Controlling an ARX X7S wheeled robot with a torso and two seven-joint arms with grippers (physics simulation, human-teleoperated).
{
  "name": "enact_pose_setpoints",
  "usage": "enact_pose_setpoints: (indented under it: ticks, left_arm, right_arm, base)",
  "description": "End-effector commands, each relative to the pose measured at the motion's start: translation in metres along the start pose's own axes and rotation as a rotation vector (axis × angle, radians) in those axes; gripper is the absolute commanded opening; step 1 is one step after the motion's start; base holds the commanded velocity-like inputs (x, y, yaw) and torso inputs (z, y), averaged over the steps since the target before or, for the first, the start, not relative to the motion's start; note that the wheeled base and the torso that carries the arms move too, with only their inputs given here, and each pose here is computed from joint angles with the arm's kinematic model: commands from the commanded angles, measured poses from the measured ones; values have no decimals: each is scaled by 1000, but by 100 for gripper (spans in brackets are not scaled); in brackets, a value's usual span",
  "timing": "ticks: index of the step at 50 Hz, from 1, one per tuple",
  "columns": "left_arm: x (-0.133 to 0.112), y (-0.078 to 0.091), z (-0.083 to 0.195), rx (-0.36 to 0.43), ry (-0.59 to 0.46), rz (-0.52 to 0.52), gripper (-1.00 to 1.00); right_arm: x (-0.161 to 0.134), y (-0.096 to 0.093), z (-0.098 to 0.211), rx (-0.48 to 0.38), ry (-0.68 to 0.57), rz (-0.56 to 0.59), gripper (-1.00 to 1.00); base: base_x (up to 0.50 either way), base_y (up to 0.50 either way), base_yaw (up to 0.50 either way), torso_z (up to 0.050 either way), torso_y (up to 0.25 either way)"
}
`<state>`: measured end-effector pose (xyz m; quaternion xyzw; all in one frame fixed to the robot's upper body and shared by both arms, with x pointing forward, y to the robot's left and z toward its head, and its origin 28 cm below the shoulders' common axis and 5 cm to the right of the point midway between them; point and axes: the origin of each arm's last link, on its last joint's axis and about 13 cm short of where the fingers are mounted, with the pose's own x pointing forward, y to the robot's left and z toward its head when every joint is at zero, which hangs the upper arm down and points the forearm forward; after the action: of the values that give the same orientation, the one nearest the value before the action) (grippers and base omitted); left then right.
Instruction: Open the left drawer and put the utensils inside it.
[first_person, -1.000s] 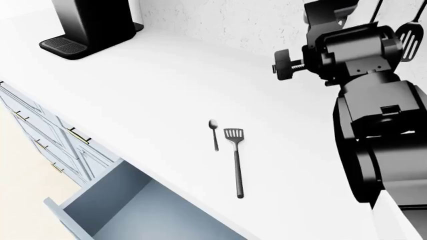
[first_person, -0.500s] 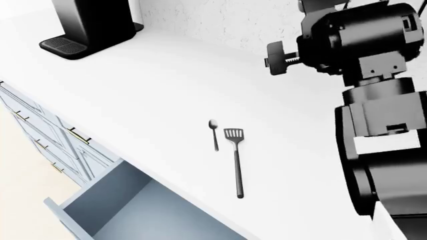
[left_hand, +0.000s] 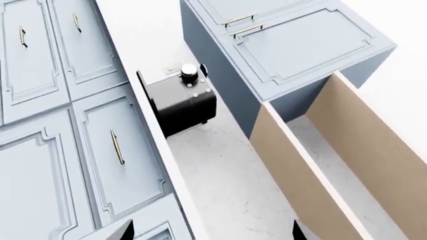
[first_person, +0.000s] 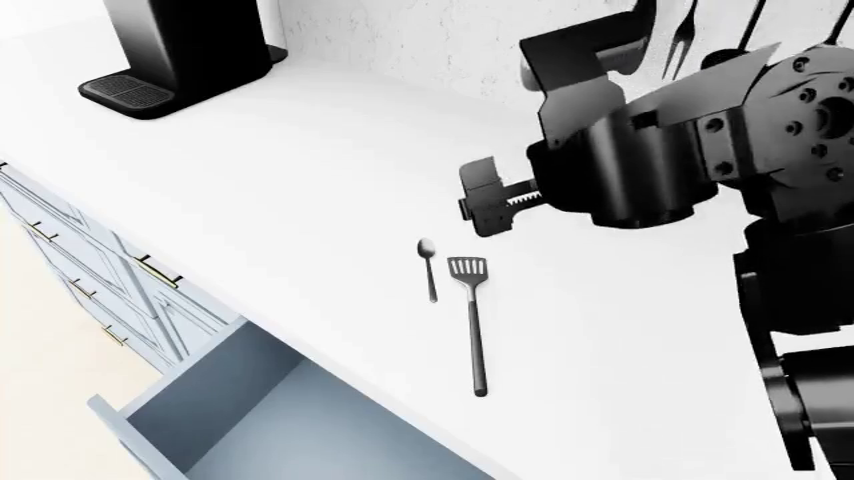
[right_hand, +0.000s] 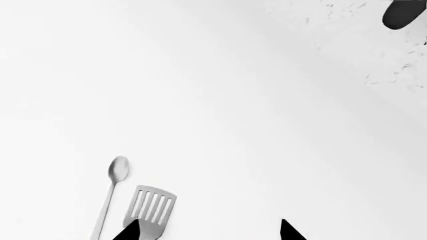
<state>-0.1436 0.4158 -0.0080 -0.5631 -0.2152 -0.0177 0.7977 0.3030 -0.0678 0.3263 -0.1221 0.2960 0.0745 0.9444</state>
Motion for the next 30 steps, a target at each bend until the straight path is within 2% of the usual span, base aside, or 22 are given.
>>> enact_pose_setpoints:
  ticks: [1,8,16,22,30]
  left_arm:
    - [-1,3,1,-2,-6,9,100]
    - [0,4,1,-3,-11,11,100]
    - [0,6,1,-6,-10,16,100]
    - [0,7,1,-7,-13,18,100]
    - [0,7,1,-2,-14,18,100]
  right_arm:
    - [-17,6,-6,-47,42,46,100]
    - [-30,15,-12,-77,76,72,100]
    - [-58,28,-25,-47,63,122,100]
    - [-53,25,-27,35,69,145,100]
    - [-40,31,-51,69,108,140,100]
  base:
    - [0,0,0,0,0]
    - [0,0,0,0,0]
    - [0,0,0,0,0]
    - [0,0,0,0,0]
    - [0,0,0,0,0]
